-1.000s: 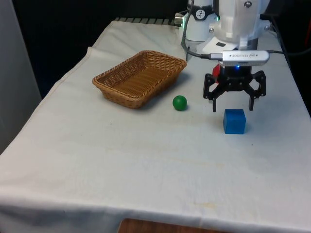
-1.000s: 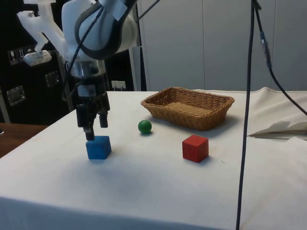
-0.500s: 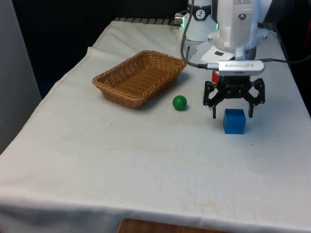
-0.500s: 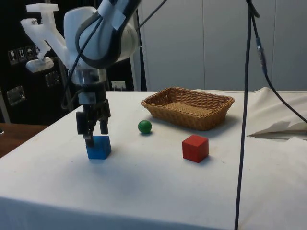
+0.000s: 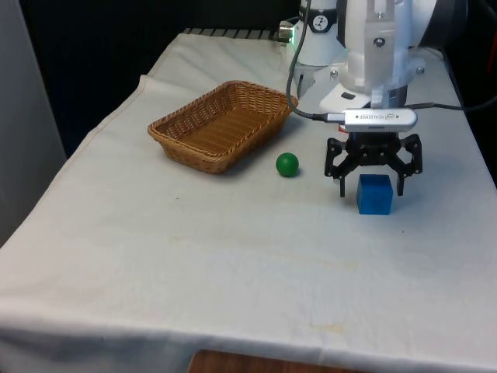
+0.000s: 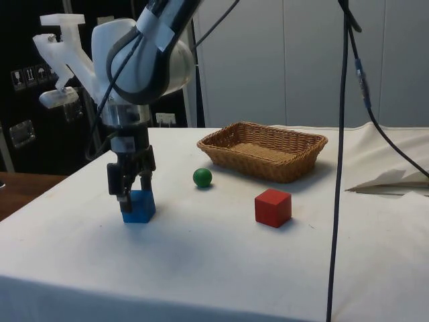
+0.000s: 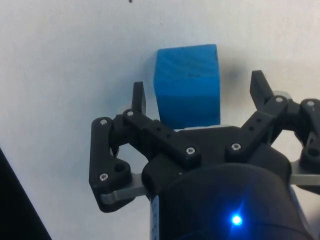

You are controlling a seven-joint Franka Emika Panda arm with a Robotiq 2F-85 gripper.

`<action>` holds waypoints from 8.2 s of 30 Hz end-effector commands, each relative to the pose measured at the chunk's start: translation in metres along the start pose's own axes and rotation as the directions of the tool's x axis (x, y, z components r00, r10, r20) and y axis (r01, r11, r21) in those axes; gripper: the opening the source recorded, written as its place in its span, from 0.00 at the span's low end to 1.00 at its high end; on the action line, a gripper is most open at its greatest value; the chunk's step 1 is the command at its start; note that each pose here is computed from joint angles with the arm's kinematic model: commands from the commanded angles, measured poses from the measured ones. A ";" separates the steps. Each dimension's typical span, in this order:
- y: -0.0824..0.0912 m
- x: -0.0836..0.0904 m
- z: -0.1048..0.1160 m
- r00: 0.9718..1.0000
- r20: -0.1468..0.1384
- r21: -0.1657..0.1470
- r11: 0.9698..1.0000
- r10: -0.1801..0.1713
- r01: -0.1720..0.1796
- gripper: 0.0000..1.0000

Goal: Place all non-red objects into the basket.

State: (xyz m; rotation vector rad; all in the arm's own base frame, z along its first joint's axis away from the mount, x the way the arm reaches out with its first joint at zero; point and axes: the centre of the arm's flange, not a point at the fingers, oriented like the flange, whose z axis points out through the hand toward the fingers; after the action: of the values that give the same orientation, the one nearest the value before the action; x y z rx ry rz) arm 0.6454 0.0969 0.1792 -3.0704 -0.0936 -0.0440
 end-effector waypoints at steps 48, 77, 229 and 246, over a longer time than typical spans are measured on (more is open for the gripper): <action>0.006 -0.010 -0.084 1.000 0.011 0.009 1.000 0.004 -0.004 0.00; 0.057 -0.018 -0.143 0.999 0.022 -0.012 0.999 0.038 -0.038 0.00; 0.263 -0.156 -0.068 0.983 0.013 -0.132 0.975 0.182 -0.179 0.00; 0.263 -0.154 -0.066 0.983 0.011 -0.111 0.977 0.184 -0.181 1.00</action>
State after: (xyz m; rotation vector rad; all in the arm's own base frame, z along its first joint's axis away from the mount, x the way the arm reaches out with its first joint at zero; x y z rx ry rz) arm 0.5068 -0.1797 0.2212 -3.1817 0.1984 -0.0043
